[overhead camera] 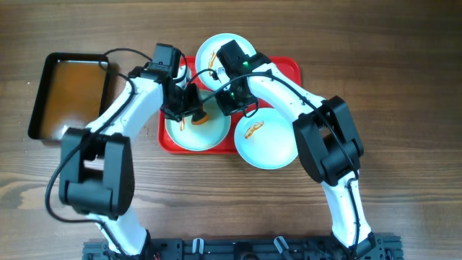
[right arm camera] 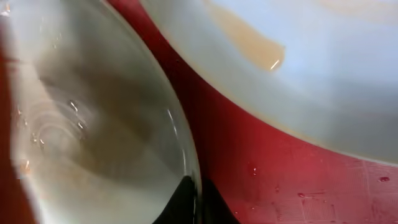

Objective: Clean dirty plates on tray and stack at the side
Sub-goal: 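Hold the plate with the right gripper and scrub it with the sponge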

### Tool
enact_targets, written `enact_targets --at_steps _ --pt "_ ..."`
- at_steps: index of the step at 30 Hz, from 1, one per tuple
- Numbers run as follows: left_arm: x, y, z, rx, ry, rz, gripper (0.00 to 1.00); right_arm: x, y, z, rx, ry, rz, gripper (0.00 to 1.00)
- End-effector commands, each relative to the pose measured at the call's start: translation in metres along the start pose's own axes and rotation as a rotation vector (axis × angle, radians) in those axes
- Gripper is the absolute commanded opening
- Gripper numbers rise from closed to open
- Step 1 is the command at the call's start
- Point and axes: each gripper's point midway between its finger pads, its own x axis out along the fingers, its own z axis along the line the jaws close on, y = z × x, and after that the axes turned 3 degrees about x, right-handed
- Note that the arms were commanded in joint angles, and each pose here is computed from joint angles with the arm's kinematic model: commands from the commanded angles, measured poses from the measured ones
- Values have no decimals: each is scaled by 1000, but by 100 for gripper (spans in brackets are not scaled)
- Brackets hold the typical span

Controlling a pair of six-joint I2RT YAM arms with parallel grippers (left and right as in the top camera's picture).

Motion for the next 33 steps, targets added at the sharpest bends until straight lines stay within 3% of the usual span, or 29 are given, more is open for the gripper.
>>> enact_targets --at_steps 1,2,3,6,9,11,12,15,17,21,24,33 --pt "26 10 11 -12 -37 63 18 15 11 -9 35 25 45 5" --pt "29 12 13 -14 -40 70 47 15 12 -9 35 26 48 5" --pt "29 12 13 -15 -39 74 94 15 12 -9 36 27 52 5" --pt "26 10 12 -15 -36 66 98 15 13 -9 36 27 55 5" --pt "18 10 10 -15 -34 59 89 15 13 -9 37 27 54 5" --pt "14 10 7 -9 -29 49 73 15 13 -9 38 27 53 5" --pt "14 10 6 -11 -28 49 61 15 13 -9 51 27 52 5" --pt "13 10 5 -9 -24 48 56 15 12 -9 55 27 51 5" --pt "8 7 5 -7 -24 30 46 15 12 -9 55 27 51 5" --pt "-7 0 3 8 -39 -22 45 15 12 -9 63 28 51 5" --pt "-2 2 2 7 -36 -8 28 15 12 -10 81 36 49 5" --pt "13 9 -3 11 -18 33 28 15 13 -13 80 48 52 5"
